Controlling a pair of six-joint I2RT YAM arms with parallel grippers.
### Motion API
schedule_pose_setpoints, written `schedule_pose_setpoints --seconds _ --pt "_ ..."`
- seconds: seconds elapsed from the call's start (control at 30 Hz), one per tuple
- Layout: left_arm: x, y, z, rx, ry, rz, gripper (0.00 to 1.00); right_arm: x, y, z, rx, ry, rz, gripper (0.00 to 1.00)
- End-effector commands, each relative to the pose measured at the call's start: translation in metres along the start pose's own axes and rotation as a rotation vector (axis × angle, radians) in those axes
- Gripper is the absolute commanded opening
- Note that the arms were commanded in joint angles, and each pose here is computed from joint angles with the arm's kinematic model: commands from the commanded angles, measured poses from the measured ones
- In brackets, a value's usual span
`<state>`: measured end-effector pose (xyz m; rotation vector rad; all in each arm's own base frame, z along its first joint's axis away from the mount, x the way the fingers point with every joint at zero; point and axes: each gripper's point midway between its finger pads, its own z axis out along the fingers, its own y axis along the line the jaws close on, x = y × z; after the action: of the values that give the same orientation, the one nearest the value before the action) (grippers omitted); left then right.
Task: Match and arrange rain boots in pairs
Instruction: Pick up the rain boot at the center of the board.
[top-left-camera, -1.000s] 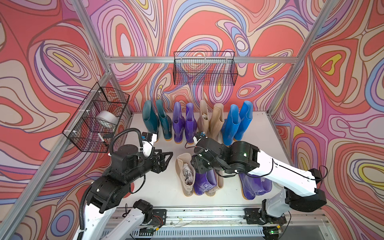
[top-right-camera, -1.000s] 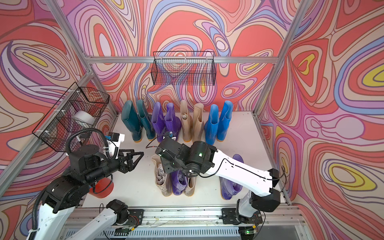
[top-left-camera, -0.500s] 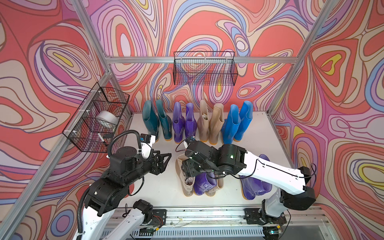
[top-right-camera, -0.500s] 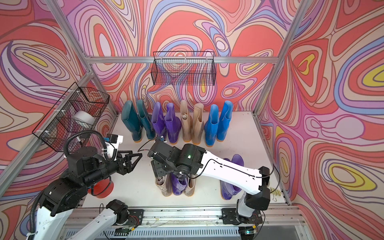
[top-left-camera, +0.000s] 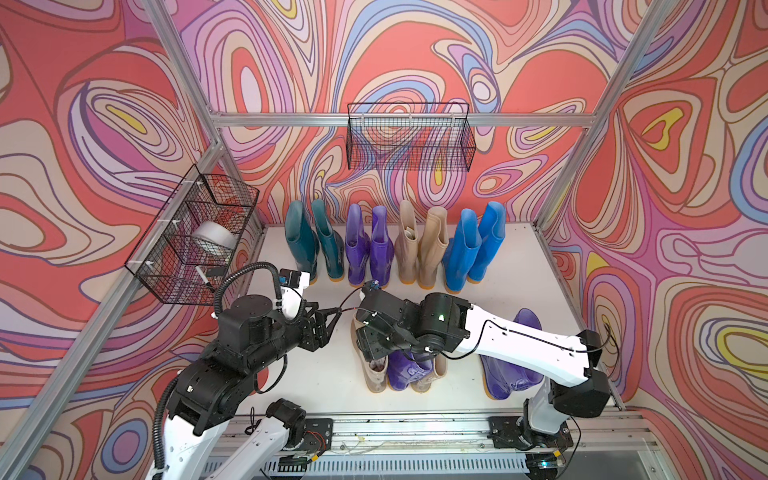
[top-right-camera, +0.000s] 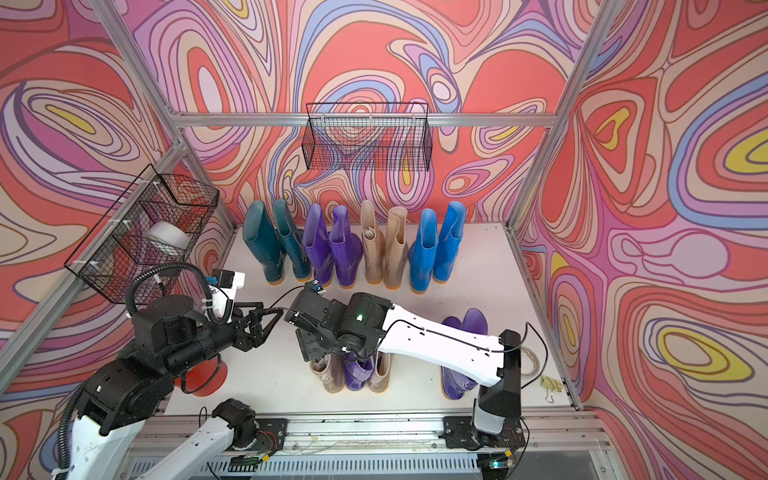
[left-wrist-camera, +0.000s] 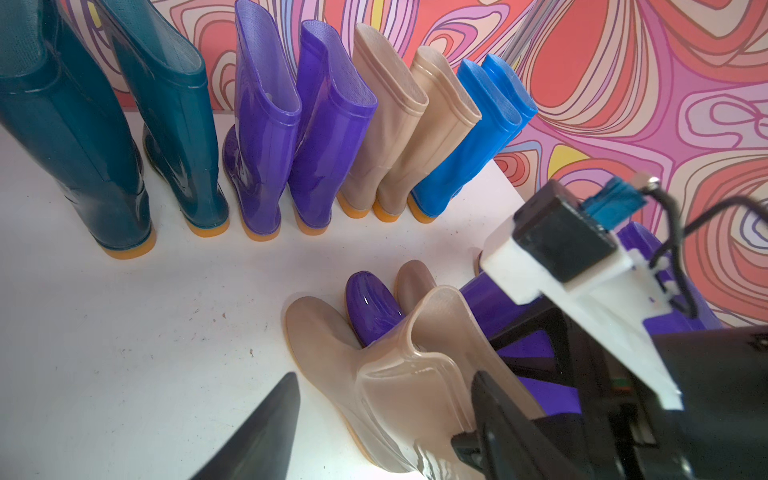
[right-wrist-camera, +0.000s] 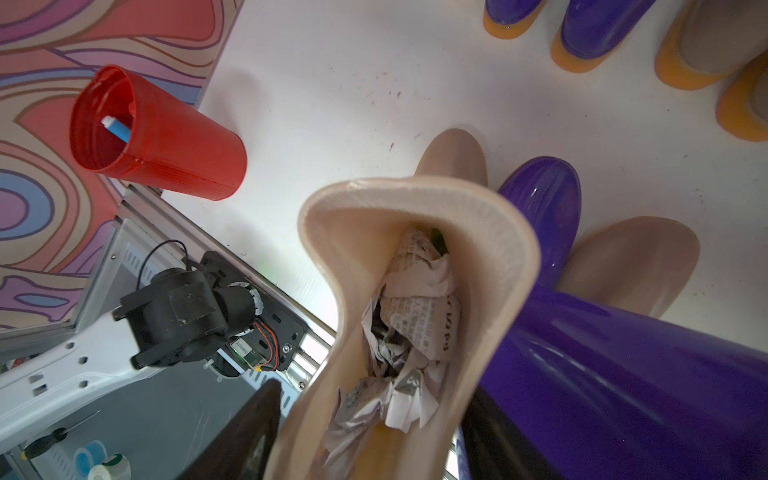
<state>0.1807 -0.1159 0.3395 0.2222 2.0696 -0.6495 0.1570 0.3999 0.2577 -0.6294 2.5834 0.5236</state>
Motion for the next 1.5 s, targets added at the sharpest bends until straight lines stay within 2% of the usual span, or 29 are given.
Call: schedule_pose_setpoints --seconds 0.0,0.43,0.57,0.7,0.8,0.93,1.13,1.23,1.47 --pt "0.006 0.003 -0.002 -0.014 0.012 0.018 0.68 0.007 -0.004 0.013 0.061 0.033 0.0 0.69" --pt "0.006 0.007 -0.012 -0.039 -0.011 0.023 0.68 0.017 -0.014 0.037 0.149 0.082 0.0 0.65" --pt "0.007 0.007 -0.014 -0.038 -0.014 0.022 0.68 0.021 -0.013 0.043 0.145 0.094 -0.004 0.61" --pt "0.007 0.007 -0.016 -0.041 -0.017 0.024 0.68 0.018 -0.009 0.042 0.122 0.087 -0.009 0.49" --pt "0.007 0.007 -0.016 -0.043 -0.016 0.025 0.68 0.016 -0.004 0.042 0.099 0.082 -0.019 0.29" --pt "0.008 0.008 -0.017 -0.046 -0.015 0.025 0.68 0.011 0.003 0.042 0.075 0.072 -0.034 0.14" --pt "0.006 0.008 -0.02 -0.05 -0.023 0.029 0.68 -0.016 0.018 0.02 -0.004 -0.011 -0.063 0.01" --pt "0.003 0.01 -0.024 -0.068 -0.031 0.031 0.68 -0.038 0.021 0.0 -0.015 -0.093 -0.084 0.0" --pt "-0.01 0.014 -0.04 -0.112 -0.091 0.034 0.68 -0.092 0.031 -0.053 -0.134 -0.279 -0.119 0.0"
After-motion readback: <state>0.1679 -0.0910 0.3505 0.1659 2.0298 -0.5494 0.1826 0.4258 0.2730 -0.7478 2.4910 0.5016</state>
